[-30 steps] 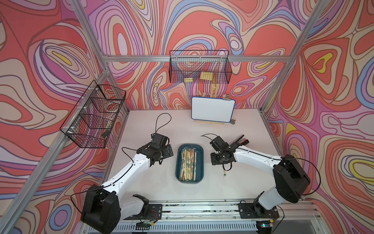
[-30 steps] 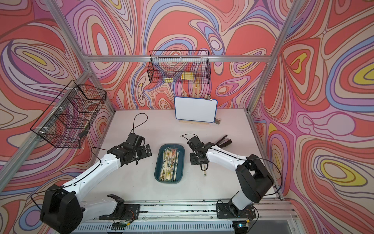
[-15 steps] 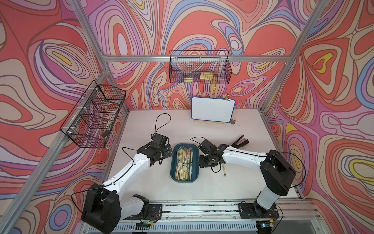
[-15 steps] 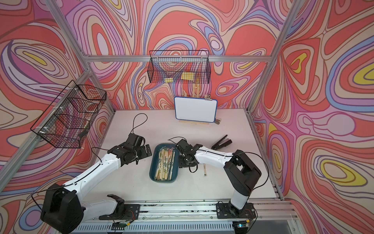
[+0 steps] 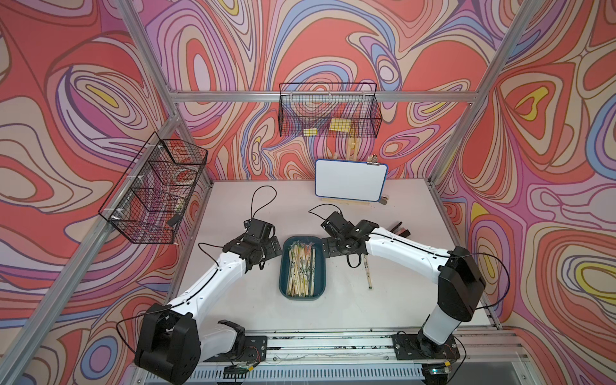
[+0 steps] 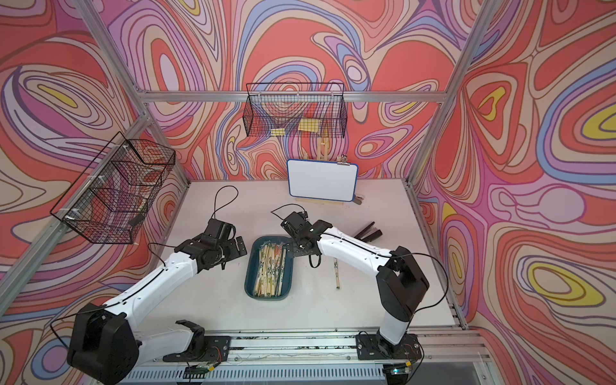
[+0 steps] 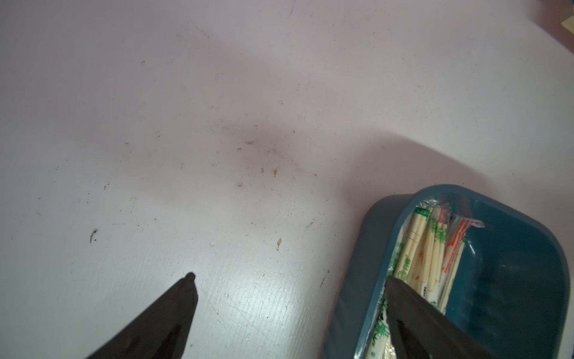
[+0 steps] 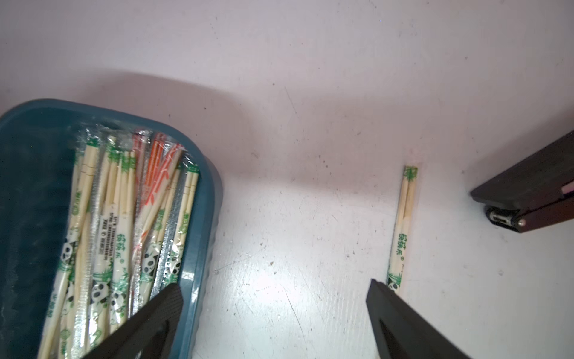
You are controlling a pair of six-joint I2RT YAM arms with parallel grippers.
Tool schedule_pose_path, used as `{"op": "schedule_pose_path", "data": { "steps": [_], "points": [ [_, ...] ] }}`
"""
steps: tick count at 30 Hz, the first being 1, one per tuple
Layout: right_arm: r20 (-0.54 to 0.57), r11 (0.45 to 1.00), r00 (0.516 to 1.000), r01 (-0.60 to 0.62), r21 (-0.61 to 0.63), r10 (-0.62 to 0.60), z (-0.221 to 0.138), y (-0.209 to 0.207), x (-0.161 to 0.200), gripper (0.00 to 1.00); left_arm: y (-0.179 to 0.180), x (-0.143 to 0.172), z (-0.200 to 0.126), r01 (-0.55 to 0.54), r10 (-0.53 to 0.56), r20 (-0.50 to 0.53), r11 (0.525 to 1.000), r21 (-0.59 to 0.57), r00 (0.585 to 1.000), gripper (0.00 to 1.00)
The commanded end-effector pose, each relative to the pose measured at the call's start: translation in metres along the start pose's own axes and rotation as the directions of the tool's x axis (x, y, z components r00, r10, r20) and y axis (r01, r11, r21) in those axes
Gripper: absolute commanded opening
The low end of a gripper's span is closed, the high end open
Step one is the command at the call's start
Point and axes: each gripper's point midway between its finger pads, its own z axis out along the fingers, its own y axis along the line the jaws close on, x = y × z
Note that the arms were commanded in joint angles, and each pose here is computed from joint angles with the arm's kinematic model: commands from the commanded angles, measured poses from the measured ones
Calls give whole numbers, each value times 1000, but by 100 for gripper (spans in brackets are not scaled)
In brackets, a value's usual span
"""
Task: Take the paired disposable chopsticks out of the storage box
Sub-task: Adjust the storage box at the center of the board, then adjust the paired disposable chopsticks in the storage box.
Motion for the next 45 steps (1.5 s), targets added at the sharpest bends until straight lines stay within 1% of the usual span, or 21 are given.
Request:
{"op": "schedule_pose_path", "data": {
  "steps": [1,2,3,6,8,10,12,13,17,19,25,38,45],
  "points": [
    [10,993,1000,14,-116,-13,-12,20,-5,98,9,-7,-6,32,-31,31,999,-12,999,100],
    [11,986,1000,5,-166,-3,-16,30,-8,98,11,-9,-7,39,-38,33,999,-12,999,100],
    [3,977,1000,-1,-214,2,-19,40,-10,96,13,-10,-7,45,-45,33,999,-14,998,100],
    [-31,933,999,-39,-359,30,-25,70,-12,83,19,-15,-9,65,-64,43,998,-15,997,100],
    [-60,898,997,-66,-435,45,-26,89,-10,73,22,-18,-10,73,-72,46,997,-17,996,100],
    [-80,881,996,-72,-467,39,-26,105,-5,70,24,-20,-10,77,-76,43,997,-19,996,100],
    [-87,873,996,-62,-484,22,-29,119,0,62,24,-21,-11,75,-74,44,997,-18,996,100],
    [-116,879,993,-61,-473,7,-17,125,9,58,24,-21,-11,75,-74,44,997,-17,996,100],
    [-151,868,988,-56,-493,-23,-6,149,26,41,24,-22,-11,77,-76,44,997,-16,996,100],
    [-164,866,986,-53,-497,-33,-1,158,33,37,24,-21,-11,75,-75,42,997,-16,996,100],
    [-187,870,981,-52,-490,-47,15,172,42,30,25,-20,-9,78,-78,39,997,-18,996,100],
    [-212,889,976,-46,-456,-58,42,179,44,29,27,-18,-9,79,-79,40,997,-16,996,100],
    [-224,908,973,-45,-417,-55,52,175,47,29,27,-17,-8,80,-79,39,997,-15,996,100]
  ]
}}
